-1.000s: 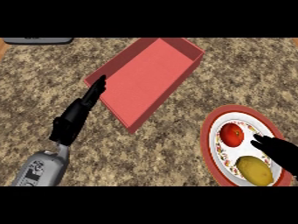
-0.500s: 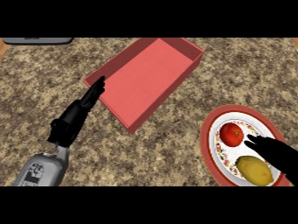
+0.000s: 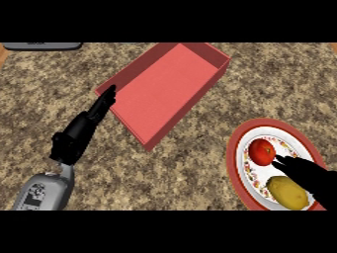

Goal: Pick the lemon from the plate and place it in the cardboard box

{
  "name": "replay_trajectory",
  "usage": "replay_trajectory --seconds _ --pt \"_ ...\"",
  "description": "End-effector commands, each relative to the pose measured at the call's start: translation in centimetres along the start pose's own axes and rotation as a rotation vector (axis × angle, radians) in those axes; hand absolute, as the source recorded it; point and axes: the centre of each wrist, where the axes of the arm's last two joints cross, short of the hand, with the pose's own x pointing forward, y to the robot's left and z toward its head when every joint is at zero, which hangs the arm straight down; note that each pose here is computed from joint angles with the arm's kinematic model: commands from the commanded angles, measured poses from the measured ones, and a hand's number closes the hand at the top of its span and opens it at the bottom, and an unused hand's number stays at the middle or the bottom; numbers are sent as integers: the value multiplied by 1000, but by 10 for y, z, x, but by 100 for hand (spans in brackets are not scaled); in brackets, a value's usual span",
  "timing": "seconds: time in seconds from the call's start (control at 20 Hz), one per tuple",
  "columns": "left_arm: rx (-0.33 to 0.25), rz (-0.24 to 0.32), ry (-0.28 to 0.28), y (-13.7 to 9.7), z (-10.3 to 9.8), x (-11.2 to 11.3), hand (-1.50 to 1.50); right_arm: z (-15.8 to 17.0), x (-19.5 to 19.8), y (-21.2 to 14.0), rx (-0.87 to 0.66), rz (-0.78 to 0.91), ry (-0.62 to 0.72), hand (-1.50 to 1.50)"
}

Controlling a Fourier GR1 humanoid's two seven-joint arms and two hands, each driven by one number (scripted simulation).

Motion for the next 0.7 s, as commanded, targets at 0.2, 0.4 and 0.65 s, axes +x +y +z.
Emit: replay_trajectory --seconds 0.2,0.4,0.65 --pt "-1 -15 -10 -7 13 2 0 -10 0 12 22 3 2 -150" --pt "6 -8 -6 10 7 -4 0 -29 -1 27 4 61 30 -150" --pt "0 -6 -14 -5 9 -11 0 -31 -27 24 4 82 47 -150"
